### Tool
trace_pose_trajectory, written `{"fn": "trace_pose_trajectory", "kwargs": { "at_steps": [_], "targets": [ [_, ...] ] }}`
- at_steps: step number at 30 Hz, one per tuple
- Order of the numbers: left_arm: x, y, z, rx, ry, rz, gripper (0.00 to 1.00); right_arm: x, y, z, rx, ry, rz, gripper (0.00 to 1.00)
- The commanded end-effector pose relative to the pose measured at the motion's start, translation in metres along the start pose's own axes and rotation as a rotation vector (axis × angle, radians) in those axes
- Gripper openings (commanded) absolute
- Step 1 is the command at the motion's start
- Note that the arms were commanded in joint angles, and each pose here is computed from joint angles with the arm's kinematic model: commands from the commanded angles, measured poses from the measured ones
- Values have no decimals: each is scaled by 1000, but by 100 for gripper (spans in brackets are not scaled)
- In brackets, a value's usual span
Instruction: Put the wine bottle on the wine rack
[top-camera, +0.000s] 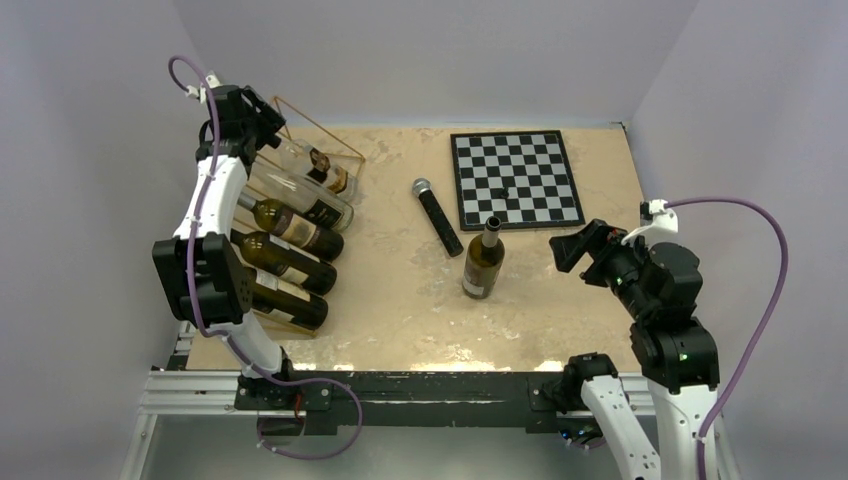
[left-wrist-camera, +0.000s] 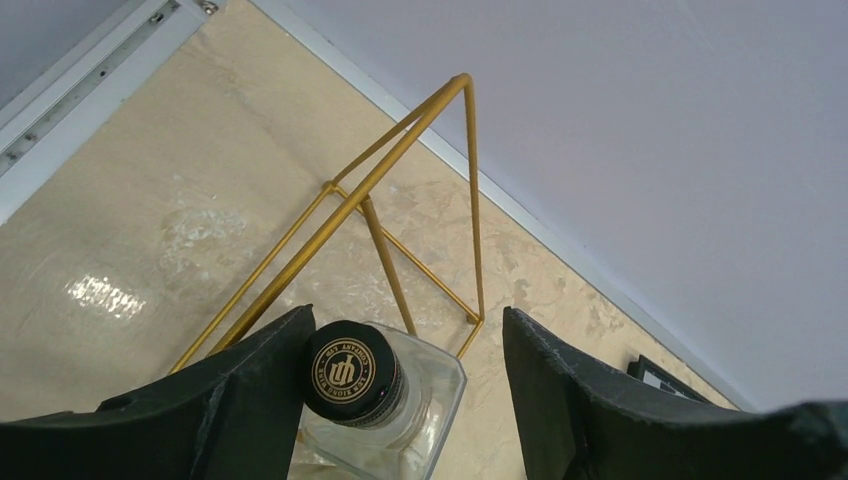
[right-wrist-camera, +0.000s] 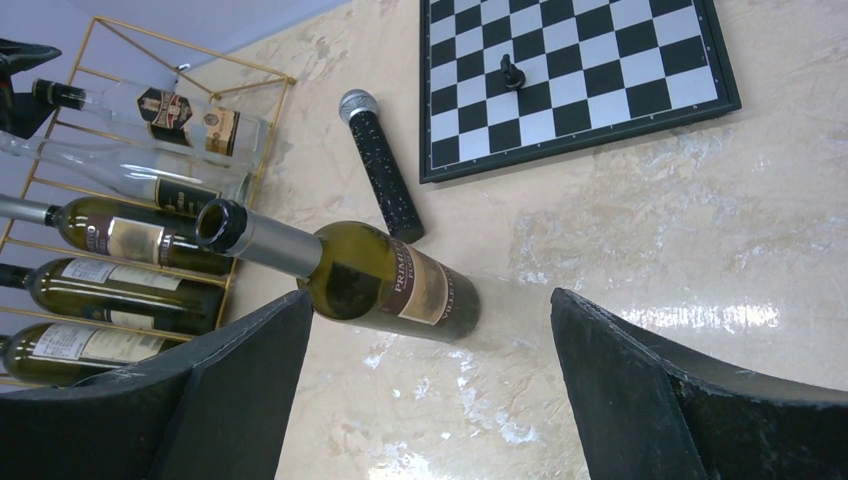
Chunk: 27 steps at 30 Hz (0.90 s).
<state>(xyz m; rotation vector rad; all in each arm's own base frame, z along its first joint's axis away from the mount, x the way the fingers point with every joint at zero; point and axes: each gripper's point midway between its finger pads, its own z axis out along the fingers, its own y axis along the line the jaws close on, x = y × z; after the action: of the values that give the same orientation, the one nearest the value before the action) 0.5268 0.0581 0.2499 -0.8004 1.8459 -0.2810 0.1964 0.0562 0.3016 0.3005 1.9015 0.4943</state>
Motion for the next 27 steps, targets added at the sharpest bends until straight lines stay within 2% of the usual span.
{"fn": "trace_pose_trajectory", "kwargs": {
  "at_steps": [1, 9, 15, 21, 23, 24, 27],
  "targets": [
    [-6, 14, -9, -114, 11, -22, 73, -4, 3, -1, -17, -19, 0, 94],
    [-34, 11, -20, -143, -82, 33, 74, -3, 2, 0, -13, -17, 1, 94],
    [-60, 6, -24, -193, -128, 191, 74, -5, 2, 0, -10, -21, -2, 94],
    [-82, 3, -44, -218, -195, 208, 75, -7, 5, 2, -17, -12, 0, 94],
    [-83, -15, -53, -149, -202, 230, 75, -8, 5, 2, -15, -14, -1, 94],
    [-78, -33, -56, -64, -185, 261, 75, -9, 5, 1, -16, -20, -4, 94],
    [-49, -110, -76, 300, -76, 380, 77, -11, 7, -1, -20, -28, -8, 94]
  ]
}}
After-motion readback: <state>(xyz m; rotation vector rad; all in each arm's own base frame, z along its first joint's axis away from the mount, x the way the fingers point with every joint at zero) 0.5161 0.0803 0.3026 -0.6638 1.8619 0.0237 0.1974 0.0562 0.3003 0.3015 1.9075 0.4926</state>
